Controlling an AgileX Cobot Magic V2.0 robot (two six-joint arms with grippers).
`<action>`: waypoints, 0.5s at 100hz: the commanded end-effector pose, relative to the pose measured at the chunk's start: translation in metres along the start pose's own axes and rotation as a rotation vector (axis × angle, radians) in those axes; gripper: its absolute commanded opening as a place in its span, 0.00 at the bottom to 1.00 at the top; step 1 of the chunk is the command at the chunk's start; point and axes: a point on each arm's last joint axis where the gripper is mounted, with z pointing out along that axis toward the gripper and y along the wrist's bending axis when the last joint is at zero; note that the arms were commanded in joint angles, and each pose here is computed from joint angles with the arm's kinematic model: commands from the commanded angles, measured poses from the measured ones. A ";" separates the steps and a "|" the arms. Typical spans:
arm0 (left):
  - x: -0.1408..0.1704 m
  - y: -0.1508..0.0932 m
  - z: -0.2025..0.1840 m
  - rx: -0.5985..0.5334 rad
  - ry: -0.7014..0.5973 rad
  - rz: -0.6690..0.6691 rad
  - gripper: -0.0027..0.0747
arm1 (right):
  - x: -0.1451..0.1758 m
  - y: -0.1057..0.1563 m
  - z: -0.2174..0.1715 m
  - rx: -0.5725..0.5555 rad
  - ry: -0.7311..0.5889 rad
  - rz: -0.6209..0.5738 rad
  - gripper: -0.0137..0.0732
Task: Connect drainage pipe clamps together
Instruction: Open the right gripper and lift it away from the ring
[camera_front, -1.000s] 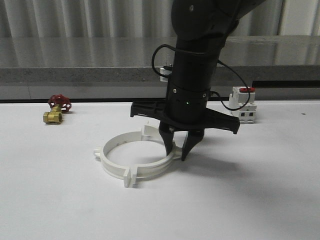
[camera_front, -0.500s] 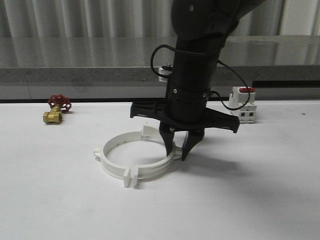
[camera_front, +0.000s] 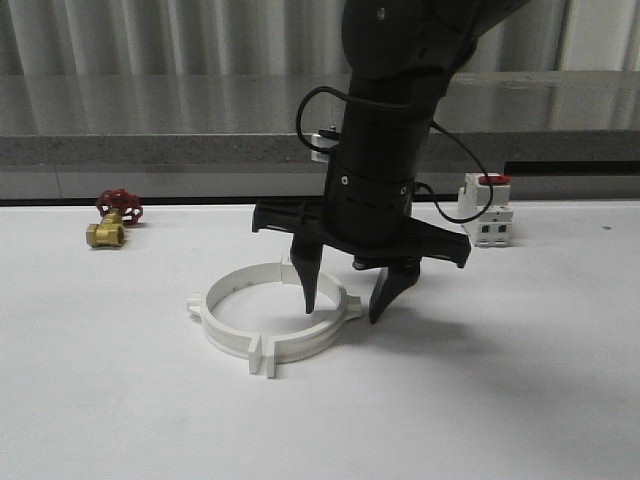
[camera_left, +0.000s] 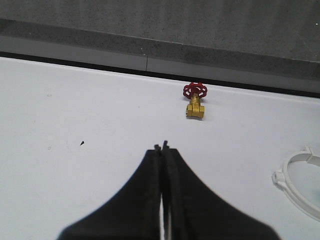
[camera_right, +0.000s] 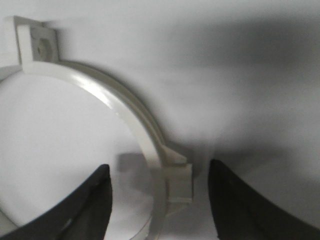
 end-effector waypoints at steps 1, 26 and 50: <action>-0.013 -0.004 -0.003 0.029 -0.081 -0.009 0.01 | -0.009 0.011 -0.028 -0.070 -0.075 -0.017 0.67; -0.013 -0.004 -0.003 0.029 -0.081 -0.009 0.01 | -0.014 0.011 -0.039 -0.071 -0.111 -0.039 0.67; -0.013 -0.004 -0.003 0.029 -0.081 -0.009 0.01 | -0.027 0.007 -0.081 -0.066 -0.245 -0.110 0.67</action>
